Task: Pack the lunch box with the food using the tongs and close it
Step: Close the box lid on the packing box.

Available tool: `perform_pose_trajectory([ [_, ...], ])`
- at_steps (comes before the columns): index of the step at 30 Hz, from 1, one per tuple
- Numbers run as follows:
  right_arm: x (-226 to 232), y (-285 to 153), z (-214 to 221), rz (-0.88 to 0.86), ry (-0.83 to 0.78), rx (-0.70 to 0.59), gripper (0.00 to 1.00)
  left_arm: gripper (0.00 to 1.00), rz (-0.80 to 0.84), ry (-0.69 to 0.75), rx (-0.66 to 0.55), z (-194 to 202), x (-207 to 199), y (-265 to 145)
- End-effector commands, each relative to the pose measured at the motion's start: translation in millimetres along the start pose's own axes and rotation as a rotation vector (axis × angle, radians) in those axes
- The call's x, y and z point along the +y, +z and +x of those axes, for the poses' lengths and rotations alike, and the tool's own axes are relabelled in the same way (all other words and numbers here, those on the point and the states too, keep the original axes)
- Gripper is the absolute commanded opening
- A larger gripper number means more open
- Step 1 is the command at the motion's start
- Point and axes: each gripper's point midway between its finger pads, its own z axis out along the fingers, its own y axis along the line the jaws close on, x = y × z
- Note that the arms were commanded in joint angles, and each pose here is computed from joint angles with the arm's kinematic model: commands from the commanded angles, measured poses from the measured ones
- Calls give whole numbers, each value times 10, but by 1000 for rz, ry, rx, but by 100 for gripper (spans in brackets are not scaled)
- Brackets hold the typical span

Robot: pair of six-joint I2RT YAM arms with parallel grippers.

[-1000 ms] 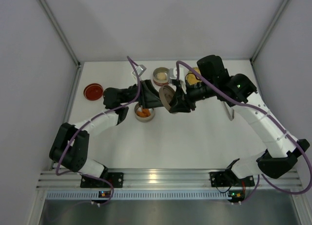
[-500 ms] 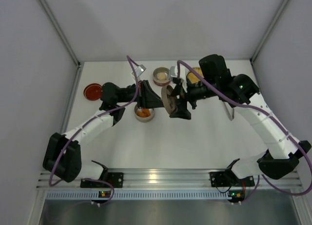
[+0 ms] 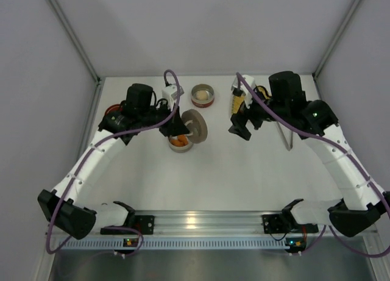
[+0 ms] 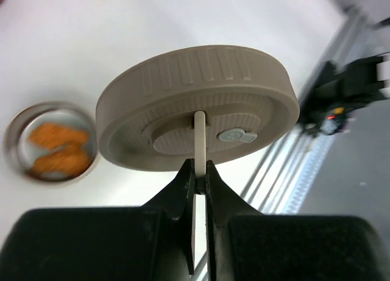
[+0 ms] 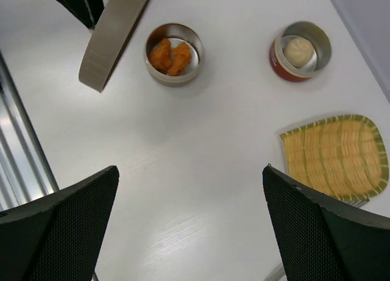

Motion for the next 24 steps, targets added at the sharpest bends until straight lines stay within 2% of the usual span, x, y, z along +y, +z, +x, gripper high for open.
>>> perform_pose_trajectory([
  [1, -247, -211, -85, 123, 3, -73, 99, 0, -288, 78, 230, 386, 500, -252],
  [4, -353, -246, 73, 146, 46, -48, 99, 0, -368, 61, 369, 480, 668, -333],
  [6, -376, -242, 147, 151, 69, -29, 99, 0, -417, 59, 417, 460, 802, -315],
  [12, -320, -207, 268, 139, 105, -24, 99, 0, -442, 31, 613, 587, 1049, -220],
  [15, -271, -173, 316, 122, 120, -28, 99, 0, -407, -2, 681, 643, 1148, -90],
  [17, -246, -147, 362, 110, 130, -26, 99, 0, -350, -32, 667, 565, 1148, 1],
  [20, -215, -119, 395, 99, 143, -30, 99, 0, -297, -108, 715, 641, 1324, 203],
  [24, -192, -119, 407, 96, 152, -39, 99, 0, -290, -133, 755, 693, 1475, 337],
])
